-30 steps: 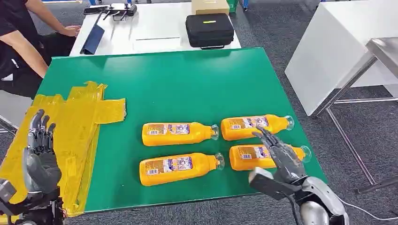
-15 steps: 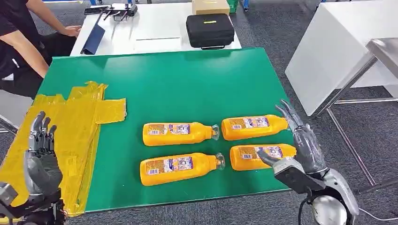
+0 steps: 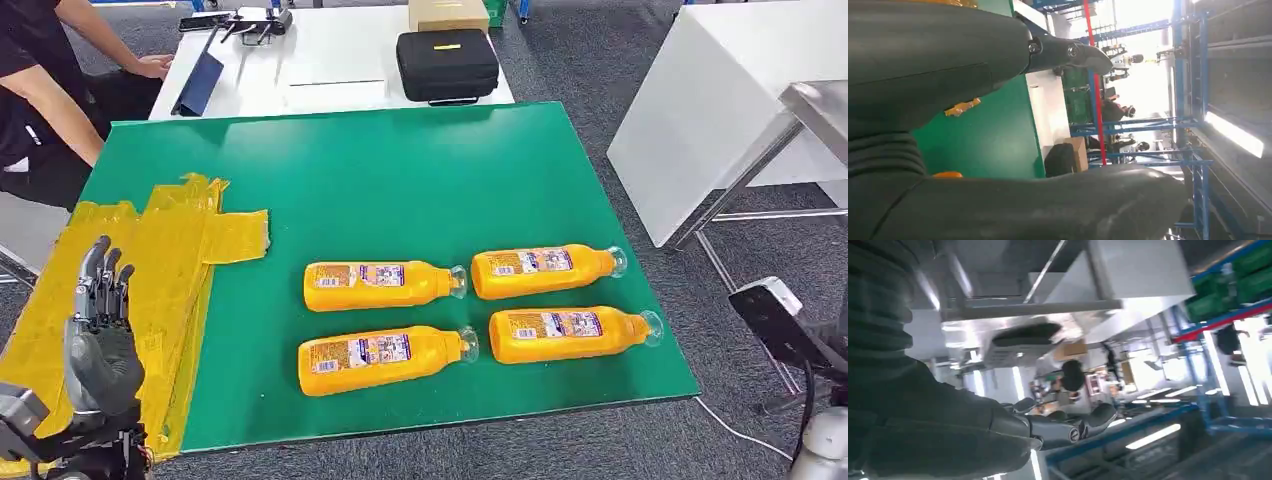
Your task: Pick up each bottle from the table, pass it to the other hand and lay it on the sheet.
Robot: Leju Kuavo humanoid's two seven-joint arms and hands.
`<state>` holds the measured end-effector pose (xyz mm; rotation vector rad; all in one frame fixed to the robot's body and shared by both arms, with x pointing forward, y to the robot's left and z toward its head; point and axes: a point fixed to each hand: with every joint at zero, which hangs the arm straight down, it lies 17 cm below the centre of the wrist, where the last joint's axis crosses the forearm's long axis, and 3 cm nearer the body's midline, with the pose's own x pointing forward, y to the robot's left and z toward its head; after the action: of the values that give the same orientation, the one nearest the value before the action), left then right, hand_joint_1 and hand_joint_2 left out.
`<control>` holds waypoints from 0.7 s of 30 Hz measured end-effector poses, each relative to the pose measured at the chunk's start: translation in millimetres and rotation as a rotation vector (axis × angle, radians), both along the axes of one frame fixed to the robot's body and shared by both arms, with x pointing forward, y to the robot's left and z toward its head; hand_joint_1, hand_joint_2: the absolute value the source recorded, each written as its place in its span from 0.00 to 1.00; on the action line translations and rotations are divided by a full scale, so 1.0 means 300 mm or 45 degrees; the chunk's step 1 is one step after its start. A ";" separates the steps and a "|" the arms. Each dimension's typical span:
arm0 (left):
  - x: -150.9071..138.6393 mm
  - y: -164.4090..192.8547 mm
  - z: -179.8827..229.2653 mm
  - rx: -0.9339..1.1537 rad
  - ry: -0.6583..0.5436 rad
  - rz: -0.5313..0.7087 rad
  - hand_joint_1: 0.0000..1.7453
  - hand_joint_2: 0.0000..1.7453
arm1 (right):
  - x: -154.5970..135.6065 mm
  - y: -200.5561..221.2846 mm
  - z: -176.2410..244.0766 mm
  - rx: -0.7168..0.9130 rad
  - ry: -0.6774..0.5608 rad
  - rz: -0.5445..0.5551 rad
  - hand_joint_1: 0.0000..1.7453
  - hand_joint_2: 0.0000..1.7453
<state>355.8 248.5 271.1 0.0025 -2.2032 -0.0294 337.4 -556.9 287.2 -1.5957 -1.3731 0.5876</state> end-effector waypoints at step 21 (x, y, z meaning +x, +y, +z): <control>-0.002 -0.003 0.008 -0.003 -0.005 -0.003 0.00 0.00 | -0.022 -0.105 -0.037 0.044 0.019 -0.088 0.00 1.00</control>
<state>355.2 247.7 273.6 -0.0010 -2.2069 -0.0283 331.0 -588.5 276.2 -1.6014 -1.3053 0.5312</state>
